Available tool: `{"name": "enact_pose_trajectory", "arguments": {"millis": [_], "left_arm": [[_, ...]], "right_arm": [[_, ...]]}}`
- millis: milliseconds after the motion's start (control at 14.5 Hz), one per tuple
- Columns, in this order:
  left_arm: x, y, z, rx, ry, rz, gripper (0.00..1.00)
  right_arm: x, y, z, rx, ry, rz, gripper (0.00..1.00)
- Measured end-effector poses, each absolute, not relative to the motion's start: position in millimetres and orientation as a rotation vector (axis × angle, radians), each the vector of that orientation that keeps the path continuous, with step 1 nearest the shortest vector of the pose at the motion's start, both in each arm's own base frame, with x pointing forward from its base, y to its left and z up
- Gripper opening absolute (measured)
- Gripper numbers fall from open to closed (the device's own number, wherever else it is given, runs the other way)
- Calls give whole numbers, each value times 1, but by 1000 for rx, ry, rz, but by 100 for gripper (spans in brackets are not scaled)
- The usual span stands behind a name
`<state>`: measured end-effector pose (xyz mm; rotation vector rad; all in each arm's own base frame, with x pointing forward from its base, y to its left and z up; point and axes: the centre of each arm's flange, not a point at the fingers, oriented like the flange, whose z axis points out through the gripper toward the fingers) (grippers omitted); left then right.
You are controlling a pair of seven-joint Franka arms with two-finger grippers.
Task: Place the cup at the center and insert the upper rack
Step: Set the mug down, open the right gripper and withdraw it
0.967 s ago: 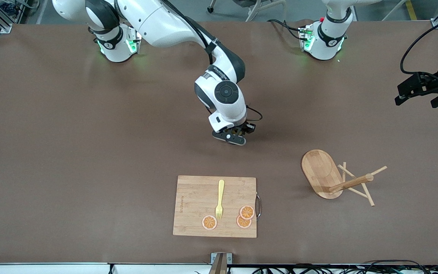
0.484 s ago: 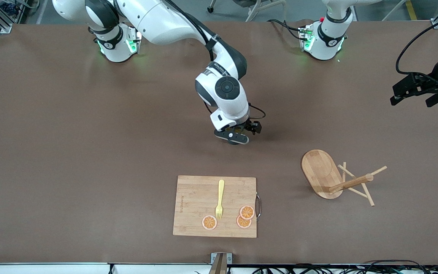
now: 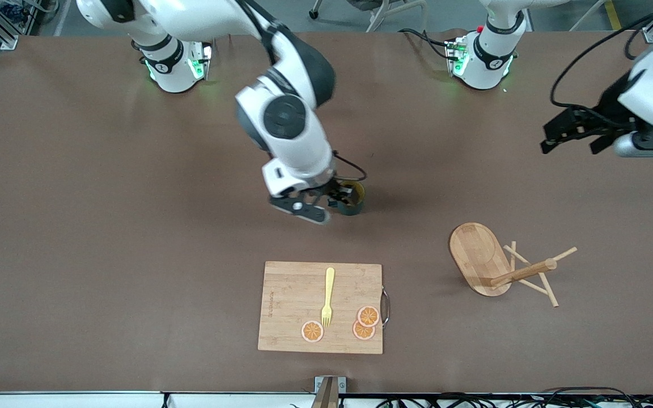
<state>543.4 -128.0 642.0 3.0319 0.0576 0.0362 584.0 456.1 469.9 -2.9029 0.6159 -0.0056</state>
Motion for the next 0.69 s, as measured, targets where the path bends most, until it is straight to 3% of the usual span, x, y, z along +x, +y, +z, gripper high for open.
{"name": "enact_pose_trajectory", "arguments": {"millis": [207, 691], "left_arm": [[528, -181, 633, 3035, 28, -6, 100], [474, -321, 609, 3003, 73, 15, 100]], "right_arm": [[609, 364, 527, -3002, 539, -47, 100], [652, 140, 583, -3082, 388, 5, 100]]}}
